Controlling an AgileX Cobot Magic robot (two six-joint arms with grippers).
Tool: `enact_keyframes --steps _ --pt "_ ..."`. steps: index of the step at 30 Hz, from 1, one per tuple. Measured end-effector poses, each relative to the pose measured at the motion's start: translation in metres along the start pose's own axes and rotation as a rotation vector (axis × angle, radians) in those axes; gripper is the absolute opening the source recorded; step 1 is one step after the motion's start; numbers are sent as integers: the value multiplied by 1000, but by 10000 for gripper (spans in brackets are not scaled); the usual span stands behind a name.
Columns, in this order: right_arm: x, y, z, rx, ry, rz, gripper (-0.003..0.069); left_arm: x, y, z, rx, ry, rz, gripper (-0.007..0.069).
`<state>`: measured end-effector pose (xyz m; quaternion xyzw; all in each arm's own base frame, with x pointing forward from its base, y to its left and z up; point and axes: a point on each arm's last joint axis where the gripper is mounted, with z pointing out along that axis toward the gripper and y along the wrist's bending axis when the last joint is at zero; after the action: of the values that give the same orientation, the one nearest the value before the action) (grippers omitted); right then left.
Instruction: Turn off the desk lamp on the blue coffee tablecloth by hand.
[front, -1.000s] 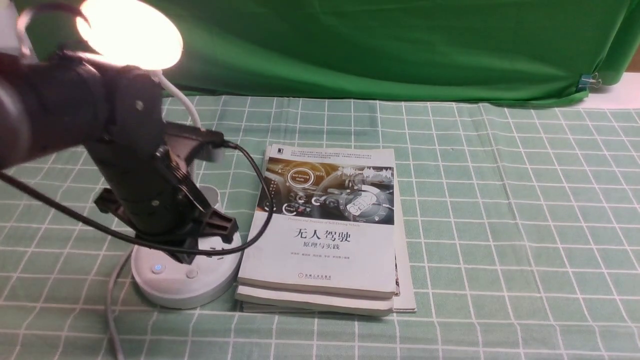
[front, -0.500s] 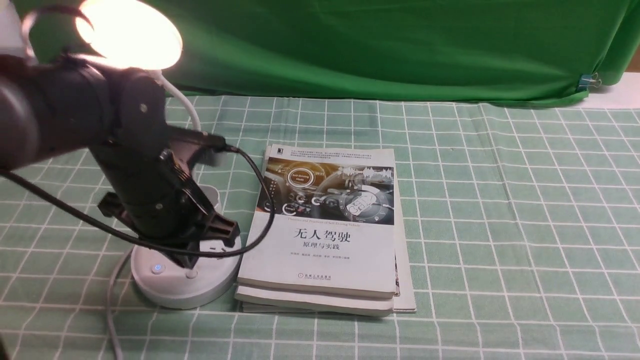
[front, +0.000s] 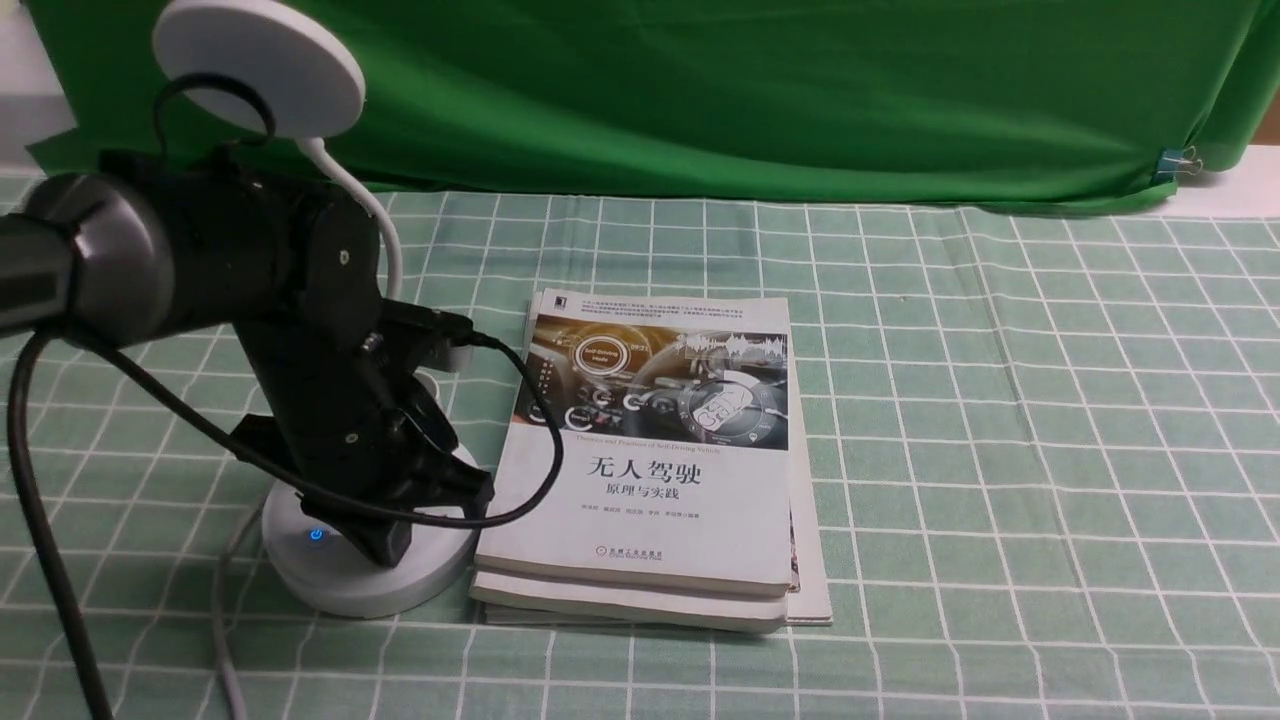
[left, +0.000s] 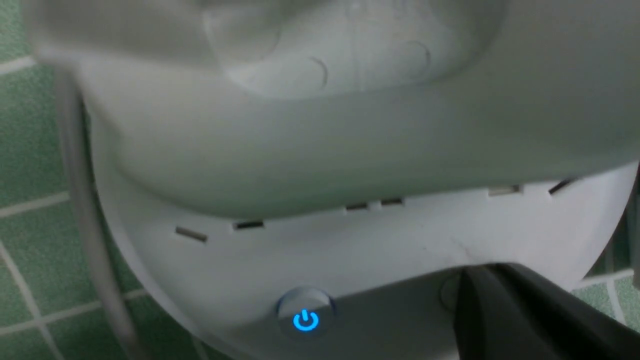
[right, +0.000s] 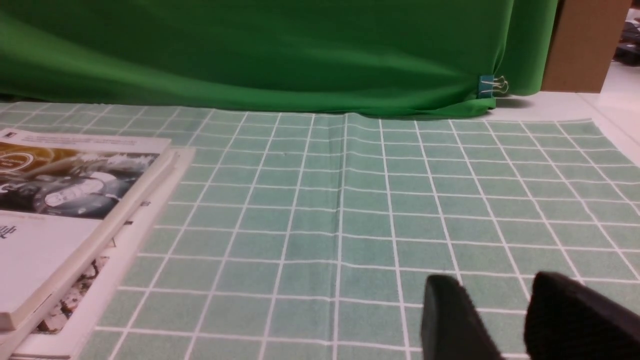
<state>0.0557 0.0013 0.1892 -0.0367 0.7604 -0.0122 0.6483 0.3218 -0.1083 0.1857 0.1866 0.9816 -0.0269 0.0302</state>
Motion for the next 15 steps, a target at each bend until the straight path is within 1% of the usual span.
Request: enact_keyframes --steps 7,14,15 --pt "0 0 0 0 0 0 242 5 -1 -15 -6 -43 4 3" --pt "0 0 0 0 0 1 242 23 -5 -72 -10 -187 10 3" --pt "0 0 0 0 0 1 242 32 -6 -87 -13 -235 11 3"
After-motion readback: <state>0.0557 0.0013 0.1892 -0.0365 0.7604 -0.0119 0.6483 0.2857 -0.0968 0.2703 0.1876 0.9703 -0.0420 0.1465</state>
